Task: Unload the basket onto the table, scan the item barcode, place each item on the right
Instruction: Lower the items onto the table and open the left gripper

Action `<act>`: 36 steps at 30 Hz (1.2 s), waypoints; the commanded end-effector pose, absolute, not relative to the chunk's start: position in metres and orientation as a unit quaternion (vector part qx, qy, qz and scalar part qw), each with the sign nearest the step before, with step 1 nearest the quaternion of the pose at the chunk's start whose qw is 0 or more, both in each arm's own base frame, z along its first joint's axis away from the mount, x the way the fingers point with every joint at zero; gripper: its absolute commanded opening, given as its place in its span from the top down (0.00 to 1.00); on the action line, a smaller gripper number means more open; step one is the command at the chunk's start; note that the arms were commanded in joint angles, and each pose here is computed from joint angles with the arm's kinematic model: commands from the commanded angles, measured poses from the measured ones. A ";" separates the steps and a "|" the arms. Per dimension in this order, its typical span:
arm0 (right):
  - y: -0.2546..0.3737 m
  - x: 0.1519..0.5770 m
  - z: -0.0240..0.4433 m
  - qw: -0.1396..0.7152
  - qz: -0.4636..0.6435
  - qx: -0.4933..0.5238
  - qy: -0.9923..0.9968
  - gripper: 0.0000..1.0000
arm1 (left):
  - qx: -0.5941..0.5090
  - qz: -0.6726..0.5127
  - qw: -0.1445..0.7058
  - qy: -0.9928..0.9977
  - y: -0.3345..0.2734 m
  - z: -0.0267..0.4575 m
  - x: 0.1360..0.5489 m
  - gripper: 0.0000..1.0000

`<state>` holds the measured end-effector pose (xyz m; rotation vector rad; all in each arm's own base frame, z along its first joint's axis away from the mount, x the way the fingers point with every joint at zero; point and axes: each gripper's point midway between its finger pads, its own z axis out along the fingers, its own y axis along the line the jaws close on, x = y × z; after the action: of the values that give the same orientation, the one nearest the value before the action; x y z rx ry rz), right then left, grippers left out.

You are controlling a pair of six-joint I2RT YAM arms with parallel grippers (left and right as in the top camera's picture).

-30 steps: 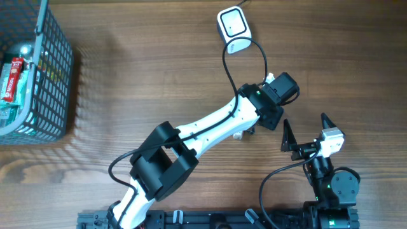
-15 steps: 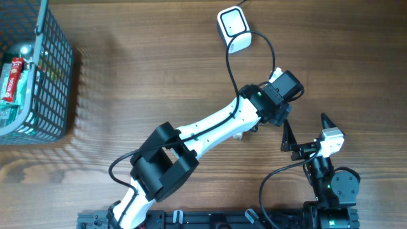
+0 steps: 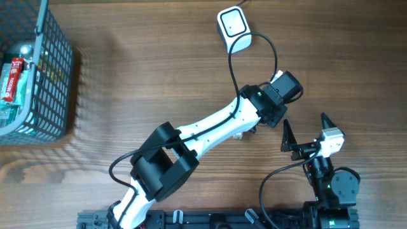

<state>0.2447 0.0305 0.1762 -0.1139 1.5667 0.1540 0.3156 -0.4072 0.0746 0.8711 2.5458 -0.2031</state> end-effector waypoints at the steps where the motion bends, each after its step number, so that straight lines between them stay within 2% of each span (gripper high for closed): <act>1: 0.031 0.245 0.176 0.705 0.071 -0.052 0.704 0.00 | 0.322 -0.083 0.200 0.922 -0.408 0.073 0.306 0.38; 9: 0.031 0.245 0.176 0.705 0.071 -0.052 0.704 0.00 | 0.279 -0.142 0.137 0.940 -0.418 0.069 0.279 0.43; 17: 0.031 0.245 0.176 0.705 0.071 -0.052 0.704 0.00 | 0.261 -0.145 0.098 0.949 -0.413 0.067 0.263 0.39; 21: 0.031 0.245 0.176 0.705 0.071 -0.052 0.704 0.00 | 0.259 -0.147 0.115 0.948 -0.412 0.079 0.267 0.34; 28: 0.031 0.245 0.176 0.705 0.071 -0.052 0.704 0.00 | 0.245 -0.121 0.203 0.940 -0.402 0.120 0.292 0.16; 36: 0.031 0.245 0.176 0.705 0.071 -0.052 0.704 0.00 | 0.250 -0.091 0.250 0.931 -0.395 0.129 0.313 0.11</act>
<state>0.2446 0.0306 0.1793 -0.1118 1.5551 0.1565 0.2999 -0.4049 0.1111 0.7058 2.5998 -0.3058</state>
